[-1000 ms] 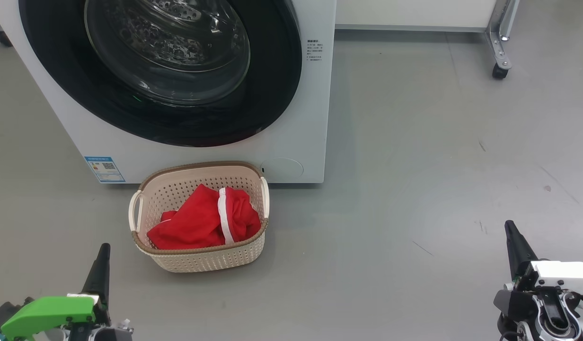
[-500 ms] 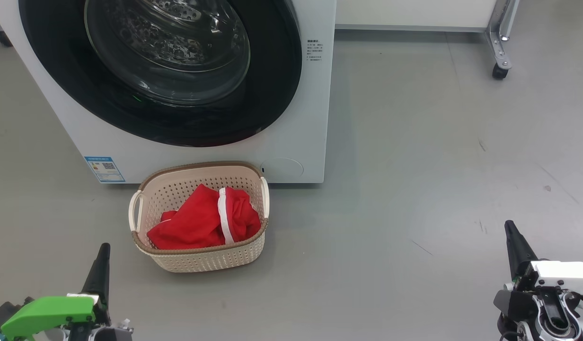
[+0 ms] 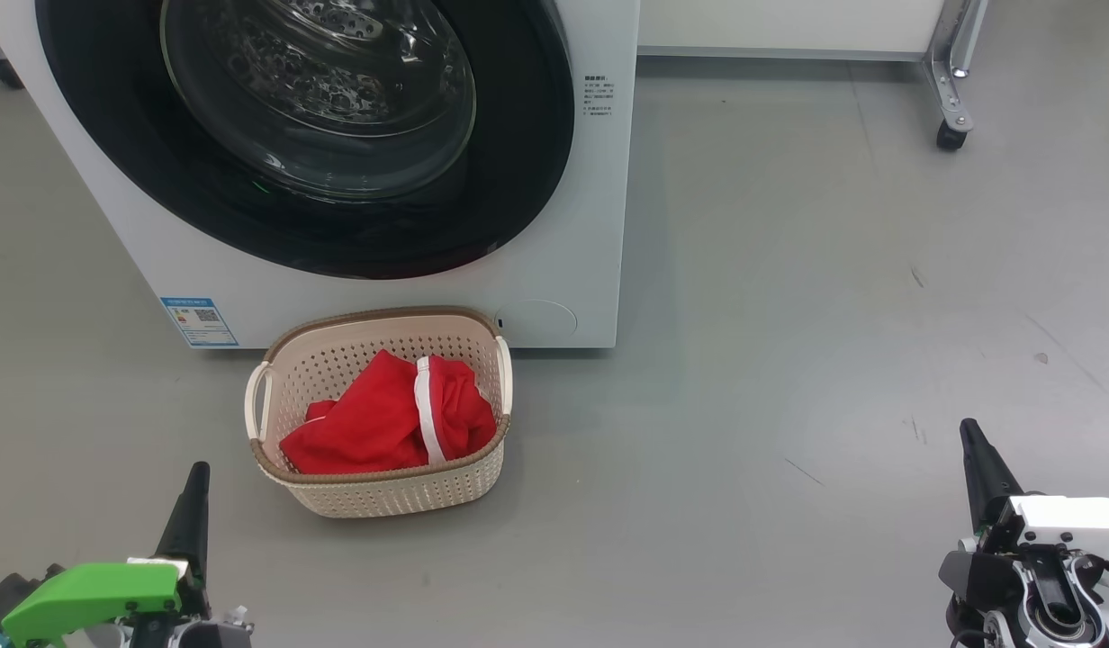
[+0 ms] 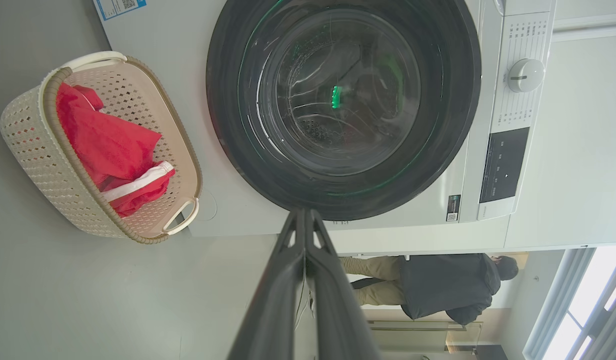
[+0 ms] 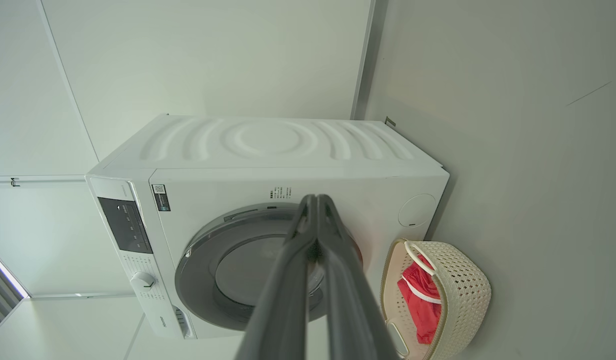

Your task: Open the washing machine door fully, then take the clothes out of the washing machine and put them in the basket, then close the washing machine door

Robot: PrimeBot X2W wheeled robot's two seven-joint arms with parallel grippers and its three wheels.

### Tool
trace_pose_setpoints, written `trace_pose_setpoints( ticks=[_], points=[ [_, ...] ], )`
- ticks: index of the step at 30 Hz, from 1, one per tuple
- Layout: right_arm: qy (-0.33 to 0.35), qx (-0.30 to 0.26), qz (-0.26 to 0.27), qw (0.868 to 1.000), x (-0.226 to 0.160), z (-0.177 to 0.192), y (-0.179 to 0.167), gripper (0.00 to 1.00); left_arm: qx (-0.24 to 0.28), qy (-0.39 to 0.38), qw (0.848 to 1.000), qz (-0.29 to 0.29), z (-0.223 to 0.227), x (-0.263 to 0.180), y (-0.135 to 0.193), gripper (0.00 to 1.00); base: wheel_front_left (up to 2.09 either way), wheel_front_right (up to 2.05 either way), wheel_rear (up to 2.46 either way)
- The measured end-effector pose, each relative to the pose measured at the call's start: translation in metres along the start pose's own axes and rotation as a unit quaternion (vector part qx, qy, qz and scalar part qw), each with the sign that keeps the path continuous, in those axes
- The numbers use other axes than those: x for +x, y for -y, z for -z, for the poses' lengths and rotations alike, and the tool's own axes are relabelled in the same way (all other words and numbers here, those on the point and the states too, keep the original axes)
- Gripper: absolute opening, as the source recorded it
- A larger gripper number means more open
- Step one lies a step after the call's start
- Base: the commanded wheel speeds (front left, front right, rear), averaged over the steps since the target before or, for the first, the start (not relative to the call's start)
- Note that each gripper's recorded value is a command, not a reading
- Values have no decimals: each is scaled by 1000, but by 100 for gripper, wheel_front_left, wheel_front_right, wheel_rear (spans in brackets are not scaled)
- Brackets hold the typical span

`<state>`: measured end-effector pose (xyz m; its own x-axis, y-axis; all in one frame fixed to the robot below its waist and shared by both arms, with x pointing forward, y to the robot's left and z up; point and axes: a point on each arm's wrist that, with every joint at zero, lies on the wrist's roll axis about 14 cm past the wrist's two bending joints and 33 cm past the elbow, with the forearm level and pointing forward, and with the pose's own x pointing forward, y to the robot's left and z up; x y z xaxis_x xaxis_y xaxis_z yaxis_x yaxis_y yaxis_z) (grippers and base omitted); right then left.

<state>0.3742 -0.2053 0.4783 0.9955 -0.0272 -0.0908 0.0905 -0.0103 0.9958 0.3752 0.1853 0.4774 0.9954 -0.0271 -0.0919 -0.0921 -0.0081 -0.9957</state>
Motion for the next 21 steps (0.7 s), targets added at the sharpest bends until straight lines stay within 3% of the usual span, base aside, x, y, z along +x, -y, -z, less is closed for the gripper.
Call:
trace_pose_setpoints(
  ticks=[21],
  points=[
    [0,0,0,1000,0,0,0,0,0,0,1000,0,0,0,0,0,0,0,0]
  ],
)
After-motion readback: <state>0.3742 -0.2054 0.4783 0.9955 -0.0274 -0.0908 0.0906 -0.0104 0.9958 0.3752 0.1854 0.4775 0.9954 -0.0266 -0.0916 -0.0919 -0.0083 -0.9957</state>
